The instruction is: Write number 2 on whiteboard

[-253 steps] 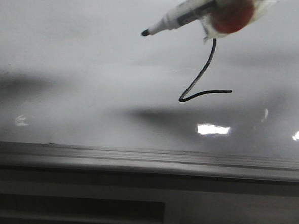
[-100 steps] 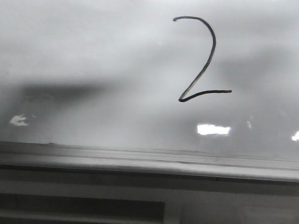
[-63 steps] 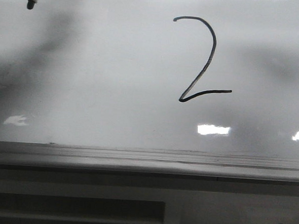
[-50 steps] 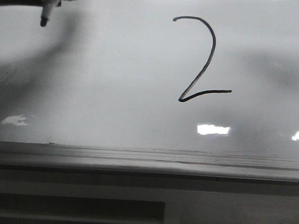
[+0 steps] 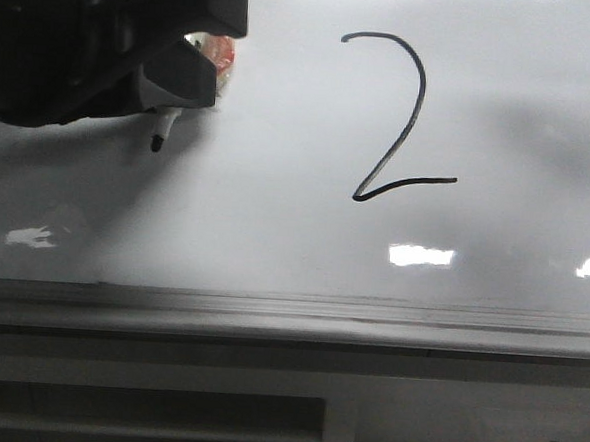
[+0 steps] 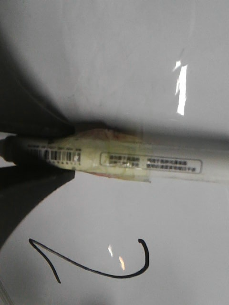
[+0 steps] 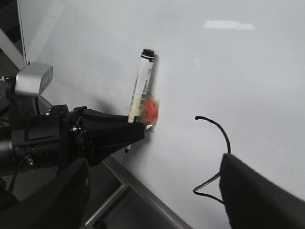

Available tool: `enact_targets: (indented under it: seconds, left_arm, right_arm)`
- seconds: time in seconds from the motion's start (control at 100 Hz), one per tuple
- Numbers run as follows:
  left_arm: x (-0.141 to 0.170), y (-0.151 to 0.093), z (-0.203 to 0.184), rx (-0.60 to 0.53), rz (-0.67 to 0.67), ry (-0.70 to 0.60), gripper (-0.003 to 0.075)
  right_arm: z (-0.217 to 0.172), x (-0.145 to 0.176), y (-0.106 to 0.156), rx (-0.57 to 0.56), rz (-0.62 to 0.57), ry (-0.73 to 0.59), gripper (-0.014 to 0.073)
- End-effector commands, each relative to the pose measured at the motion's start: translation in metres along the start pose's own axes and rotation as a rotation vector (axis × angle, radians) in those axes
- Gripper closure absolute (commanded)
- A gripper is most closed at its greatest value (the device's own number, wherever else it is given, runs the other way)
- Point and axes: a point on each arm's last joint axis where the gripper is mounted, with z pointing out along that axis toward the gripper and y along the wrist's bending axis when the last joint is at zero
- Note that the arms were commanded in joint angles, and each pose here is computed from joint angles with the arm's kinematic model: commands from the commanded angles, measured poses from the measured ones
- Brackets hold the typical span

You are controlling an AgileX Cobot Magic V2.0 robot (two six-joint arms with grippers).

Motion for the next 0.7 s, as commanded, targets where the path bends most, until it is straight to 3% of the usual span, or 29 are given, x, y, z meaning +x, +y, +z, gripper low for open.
enact_targets:
  seconds: [0.0,0.15,0.22,0.3,0.4,0.47,0.69]
  left_arm:
    - [-0.014,-0.004,-0.001,-0.003,-0.009,-0.078,0.0739]
    - [-0.015,-0.003,-0.001,-0.009,-0.01,-0.086,0.0678]
    - [-0.015,-0.003,-0.001,-0.009,-0.01,-0.086,0.0568]
    - [-0.015,-0.003,-0.001,-0.01,-0.01,-0.086,0.0378]
    - [-0.016,-0.003,-0.001,-0.01,-0.012,-0.093,0.0232]
    - [-0.019,-0.003,-0.004,-0.004,-0.013,-0.105,0.0201]
    - [-0.047,0.003,-0.039,0.034,0.101,-0.219,0.0207]
  right_arm:
    - [-0.004,-0.012,0.002,0.003,0.021,-0.069,0.0088]
    - [-0.004,-0.012,0.002,0.003,0.021,-0.069,0.0088]
    - [-0.004,-0.012,0.002,0.003,0.021,-0.069,0.0088]
    - [-0.004,-0.012,0.002,0.004,0.02,-0.068,0.0088]
    - [-0.004,-0.011,0.002,0.005,0.018,-0.067,0.0088]
    - [-0.004,-0.011,0.001,0.015,0.009,-0.064,0.0088]
    - [-0.012,-0.012,0.003,0.068,-0.03,-0.084,0.0088]
